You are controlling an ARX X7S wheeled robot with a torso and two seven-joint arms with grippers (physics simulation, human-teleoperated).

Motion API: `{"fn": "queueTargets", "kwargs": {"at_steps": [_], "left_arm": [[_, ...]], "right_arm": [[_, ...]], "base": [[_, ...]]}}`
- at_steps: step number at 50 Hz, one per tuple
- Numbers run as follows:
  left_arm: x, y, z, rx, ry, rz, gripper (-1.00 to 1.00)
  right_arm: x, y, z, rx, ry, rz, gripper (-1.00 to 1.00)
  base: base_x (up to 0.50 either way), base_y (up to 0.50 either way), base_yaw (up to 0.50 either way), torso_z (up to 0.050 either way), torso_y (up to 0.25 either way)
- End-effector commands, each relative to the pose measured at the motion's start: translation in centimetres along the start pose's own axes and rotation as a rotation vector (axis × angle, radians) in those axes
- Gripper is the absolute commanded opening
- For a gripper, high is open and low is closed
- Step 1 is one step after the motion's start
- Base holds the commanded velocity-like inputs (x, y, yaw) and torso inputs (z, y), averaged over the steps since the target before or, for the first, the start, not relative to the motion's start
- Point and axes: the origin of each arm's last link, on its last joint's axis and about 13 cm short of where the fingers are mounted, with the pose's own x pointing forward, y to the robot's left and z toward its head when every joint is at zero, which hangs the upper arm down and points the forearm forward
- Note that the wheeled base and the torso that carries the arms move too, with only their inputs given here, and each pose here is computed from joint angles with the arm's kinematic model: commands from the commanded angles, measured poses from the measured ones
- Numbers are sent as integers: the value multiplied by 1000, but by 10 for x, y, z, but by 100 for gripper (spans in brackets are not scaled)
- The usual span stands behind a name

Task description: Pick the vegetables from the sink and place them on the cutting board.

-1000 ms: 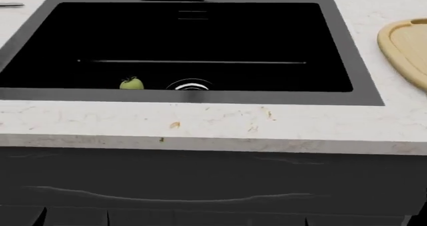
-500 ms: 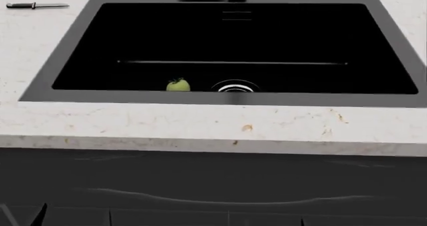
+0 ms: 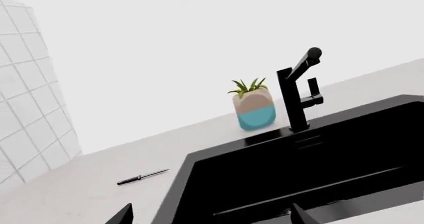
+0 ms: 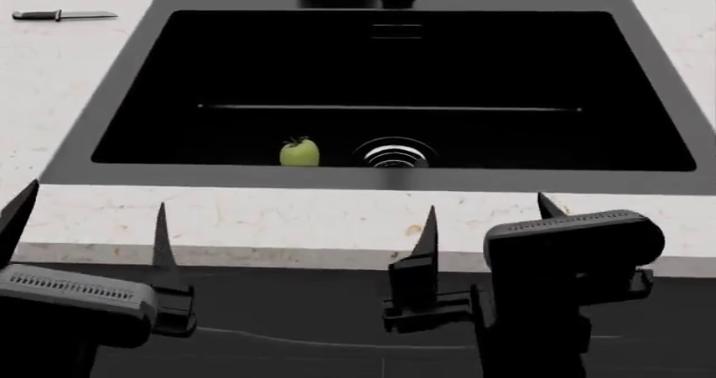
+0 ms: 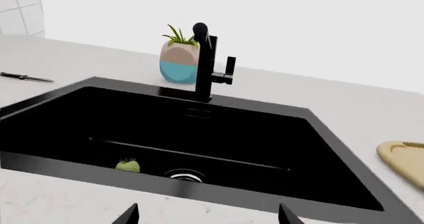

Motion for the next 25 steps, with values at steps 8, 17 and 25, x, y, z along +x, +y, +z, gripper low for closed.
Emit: {"fn": "queueTargets", "kwargs": {"at_steps": [8, 17, 25], "left_arm": [[90, 10, 15, 5, 120, 39, 100], [107, 5, 2, 66, 167, 50, 100], [111, 7, 3, 15, 191, 48, 100]], "right_arm": [[88, -39, 41, -62, 129, -72, 100], [113, -51, 30, -156, 276, -197, 100], [112, -48, 38, -174, 248, -167, 100]], "base": [[1, 0, 0, 50, -30], [36, 0, 0, 50, -26], [500, 0, 0, 44, -20]]}}
